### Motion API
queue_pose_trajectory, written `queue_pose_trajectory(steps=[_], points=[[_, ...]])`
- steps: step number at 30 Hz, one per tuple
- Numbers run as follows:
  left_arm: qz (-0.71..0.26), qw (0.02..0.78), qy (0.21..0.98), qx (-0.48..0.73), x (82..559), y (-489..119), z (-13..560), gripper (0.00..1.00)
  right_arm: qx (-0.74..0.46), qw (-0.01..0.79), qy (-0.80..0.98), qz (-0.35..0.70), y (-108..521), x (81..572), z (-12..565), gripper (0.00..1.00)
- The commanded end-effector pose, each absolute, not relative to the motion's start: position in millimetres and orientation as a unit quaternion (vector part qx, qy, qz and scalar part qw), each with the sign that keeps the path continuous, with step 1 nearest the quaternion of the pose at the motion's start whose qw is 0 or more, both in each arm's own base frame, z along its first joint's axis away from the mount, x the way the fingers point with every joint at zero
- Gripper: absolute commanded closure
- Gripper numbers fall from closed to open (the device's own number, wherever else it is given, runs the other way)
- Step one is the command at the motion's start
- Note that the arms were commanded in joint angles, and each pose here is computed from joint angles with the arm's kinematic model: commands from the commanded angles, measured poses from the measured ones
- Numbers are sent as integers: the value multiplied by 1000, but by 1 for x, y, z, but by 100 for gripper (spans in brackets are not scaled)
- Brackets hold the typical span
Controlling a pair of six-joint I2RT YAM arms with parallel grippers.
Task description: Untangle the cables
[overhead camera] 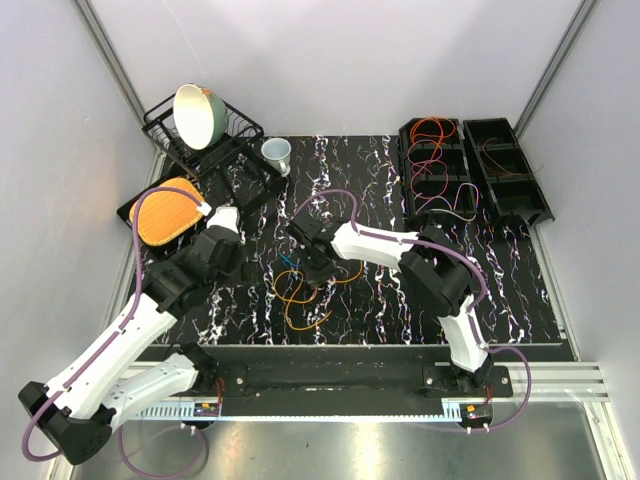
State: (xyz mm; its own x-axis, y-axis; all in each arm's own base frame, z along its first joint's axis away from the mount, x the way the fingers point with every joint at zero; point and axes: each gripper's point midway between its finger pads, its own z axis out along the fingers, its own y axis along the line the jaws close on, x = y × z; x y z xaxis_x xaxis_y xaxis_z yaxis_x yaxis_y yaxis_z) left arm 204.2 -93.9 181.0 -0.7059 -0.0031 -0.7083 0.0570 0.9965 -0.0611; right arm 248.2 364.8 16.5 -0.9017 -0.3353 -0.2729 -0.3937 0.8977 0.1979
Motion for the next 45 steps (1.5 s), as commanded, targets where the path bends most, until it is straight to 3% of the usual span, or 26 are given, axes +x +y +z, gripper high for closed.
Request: queue_pose_trajectory(steps=[1,6,9,14,17,18,25,38,42,45], points=[[-51,406,912,14,212,-97,190,13,-205,173,951,151,383,266,82,100],[-52,406,912,13,212,-97,190,13,-231,265,917,189,392,284,220,100],[-51,409,911,10,212,-95,191,14,-215,403,857,240,389,302,361,100],[-50,411,910,7,212,-94,192,14,-185,511,792,280,364,300,457,100],[-49,410,911,8,211,-94,191,14,-164,543,774,280,344,297,477,100],[-48,409,911,7,212,-93,191,14,-170,523,793,262,348,301,449,100],[-47,406,913,9,213,-95,189,14,-162,495,826,215,342,312,408,100],[-49,409,911,4,212,-93,191,16,-109,522,824,192,302,357,422,100],[-73,429,900,-9,214,-98,215,16,-82,536,823,169,276,381,426,100],[-162,444,881,1,213,-126,266,16,-54,553,818,148,248,400,435,100]])
